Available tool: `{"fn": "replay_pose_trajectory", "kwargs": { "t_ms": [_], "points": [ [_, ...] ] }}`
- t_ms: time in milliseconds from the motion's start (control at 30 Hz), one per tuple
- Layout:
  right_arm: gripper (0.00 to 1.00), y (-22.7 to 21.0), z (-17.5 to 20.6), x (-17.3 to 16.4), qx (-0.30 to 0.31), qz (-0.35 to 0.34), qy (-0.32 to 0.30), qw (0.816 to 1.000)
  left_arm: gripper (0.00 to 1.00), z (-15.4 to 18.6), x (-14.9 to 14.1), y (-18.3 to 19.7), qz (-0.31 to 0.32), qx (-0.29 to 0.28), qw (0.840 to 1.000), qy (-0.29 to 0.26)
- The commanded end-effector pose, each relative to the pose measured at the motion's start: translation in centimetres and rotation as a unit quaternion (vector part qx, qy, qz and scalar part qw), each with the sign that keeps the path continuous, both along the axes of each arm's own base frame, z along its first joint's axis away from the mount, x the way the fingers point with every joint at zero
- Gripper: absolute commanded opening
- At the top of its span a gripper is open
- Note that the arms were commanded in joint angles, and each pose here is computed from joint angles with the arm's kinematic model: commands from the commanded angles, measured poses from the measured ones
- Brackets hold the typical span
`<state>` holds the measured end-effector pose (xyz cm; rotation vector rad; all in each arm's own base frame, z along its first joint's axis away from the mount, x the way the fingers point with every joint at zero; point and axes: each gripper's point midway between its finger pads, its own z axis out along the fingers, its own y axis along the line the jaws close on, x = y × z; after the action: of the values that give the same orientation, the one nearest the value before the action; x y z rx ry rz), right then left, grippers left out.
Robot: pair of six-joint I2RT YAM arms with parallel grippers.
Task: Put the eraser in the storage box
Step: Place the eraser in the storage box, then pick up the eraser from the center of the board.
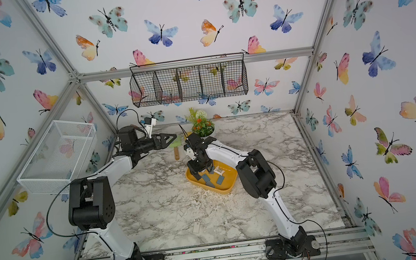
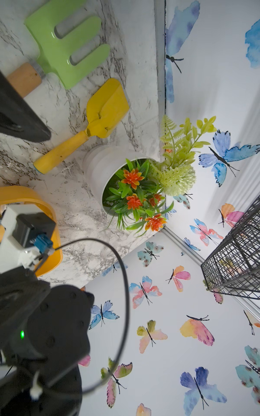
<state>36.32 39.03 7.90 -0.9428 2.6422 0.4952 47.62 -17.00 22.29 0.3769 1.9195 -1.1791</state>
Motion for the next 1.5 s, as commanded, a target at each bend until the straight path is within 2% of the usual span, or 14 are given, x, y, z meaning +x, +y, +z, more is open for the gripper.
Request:
{"fn": "replay_pose_trajectory", "kwargs": {
  "t_ms": [0,133,233,400,467,533,800,933,1167,1300,1467],
  "points": [
    [0.59,-0.9,7.1,1.3,0.025,-0.020,-0.078,0.996,0.98,1.4,-0.3,0.4,-0.001,0.002,1.000,-0.023],
    [0.61,-2.7,8.2,-1.5,0.013,-0.017,-0.046,0.999,0.98,2.1,0.4,0.9,0.013,0.002,1.000,-0.028],
    [0.64,-3.4,7.8,-5.5,0.008,-0.001,-0.020,1.000,0.98,2.6,1.2,1.7,0.034,-0.006,0.999,-0.023],
    [0.70,-3.7,5.1,-13.6,-0.020,0.029,0.039,0.999,0.98,3.4,1.9,4.0,0.074,-0.037,0.996,-0.021],
    [0.72,-4.3,3.3,-16.0,-0.030,0.019,0.062,0.997,0.98,3.3,1.8,5.1,0.097,-0.040,0.994,-0.019],
    [0.73,-4.7,1.7,-18.2,-0.031,0.004,0.097,0.995,0.98,3.2,1.3,5.7,0.107,-0.041,0.993,-0.023],
    [0.82,-3.6,-0.8,-25.3,-0.058,-0.018,0.136,0.989,0.98,3.1,-1.1,5.5,0.104,-0.054,0.993,-0.026],
    [0.83,-3.1,-2.4,-26.6,-0.061,-0.034,0.167,0.984,0.98,3.6,-2.6,5.4,0.096,-0.057,0.993,-0.033],
    [0.84,-2.5,-4.1,-26.1,-0.100,-0.041,0.163,0.981,0.98,4.9,-3.6,6.1,0.105,-0.053,0.992,-0.052],
    [0.82,-2.1,-5.0,-26.2,-0.145,-0.036,0.146,0.978,0.98,5.1,-3.4,6.4,0.107,-0.054,0.991,-0.053],
    [0.76,-1.3,-5.7,-27.0,-0.158,-0.038,0.148,0.975,0.98,5.0,-3.1,7.2,0.112,-0.059,0.991,-0.045]
  ]
}}
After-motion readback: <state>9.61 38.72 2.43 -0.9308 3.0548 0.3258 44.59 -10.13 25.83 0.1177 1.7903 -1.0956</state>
